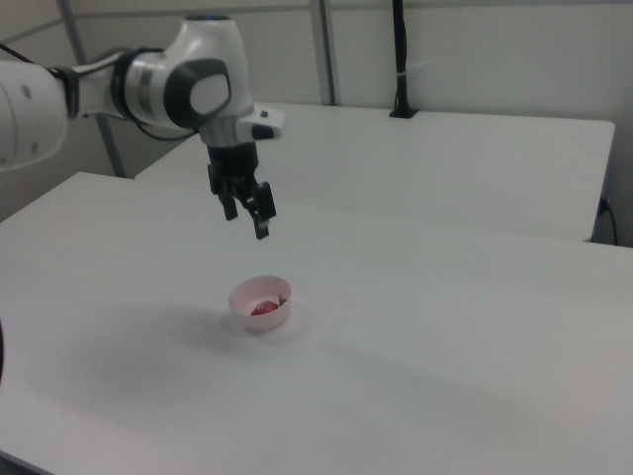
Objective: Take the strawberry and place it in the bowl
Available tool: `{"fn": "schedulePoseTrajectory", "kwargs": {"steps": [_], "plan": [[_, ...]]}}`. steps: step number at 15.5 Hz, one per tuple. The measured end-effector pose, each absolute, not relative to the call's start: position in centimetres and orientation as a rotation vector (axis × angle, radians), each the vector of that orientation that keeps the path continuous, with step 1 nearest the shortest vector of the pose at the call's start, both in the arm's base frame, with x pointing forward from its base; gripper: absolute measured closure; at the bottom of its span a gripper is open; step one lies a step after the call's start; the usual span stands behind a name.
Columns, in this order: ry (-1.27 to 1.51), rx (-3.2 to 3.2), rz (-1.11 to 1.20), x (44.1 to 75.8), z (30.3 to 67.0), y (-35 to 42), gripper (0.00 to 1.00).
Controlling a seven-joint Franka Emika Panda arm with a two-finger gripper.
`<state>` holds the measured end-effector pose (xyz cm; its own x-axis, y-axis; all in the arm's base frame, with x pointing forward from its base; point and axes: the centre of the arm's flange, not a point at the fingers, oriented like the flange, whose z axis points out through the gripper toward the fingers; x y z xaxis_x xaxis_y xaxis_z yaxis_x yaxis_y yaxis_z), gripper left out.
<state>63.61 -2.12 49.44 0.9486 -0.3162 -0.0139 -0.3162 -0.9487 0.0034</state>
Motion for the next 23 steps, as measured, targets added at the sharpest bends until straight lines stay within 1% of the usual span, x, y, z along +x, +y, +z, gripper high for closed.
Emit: {"fn": "schedulePoseTrajectory", "kwargs": {"steps": [4,7,10,14,18,23], "plan": [[-0.591,3.086,0.04,60.9,55.3,-2.1,0.0],[-0.577,3.091,0.086,59.1,57.8,-1.2,0.0],[-0.535,3.096,0.108,57.9,58.9,-0.2,0.0],[-0.365,3.103,0.153,56.7,60.6,-1.8,0.0],[-0.184,3.091,0.143,56.4,60.5,-2.5,0.0],[-0.137,3.092,0.126,56.3,60.3,-2.6,0.0]]}}
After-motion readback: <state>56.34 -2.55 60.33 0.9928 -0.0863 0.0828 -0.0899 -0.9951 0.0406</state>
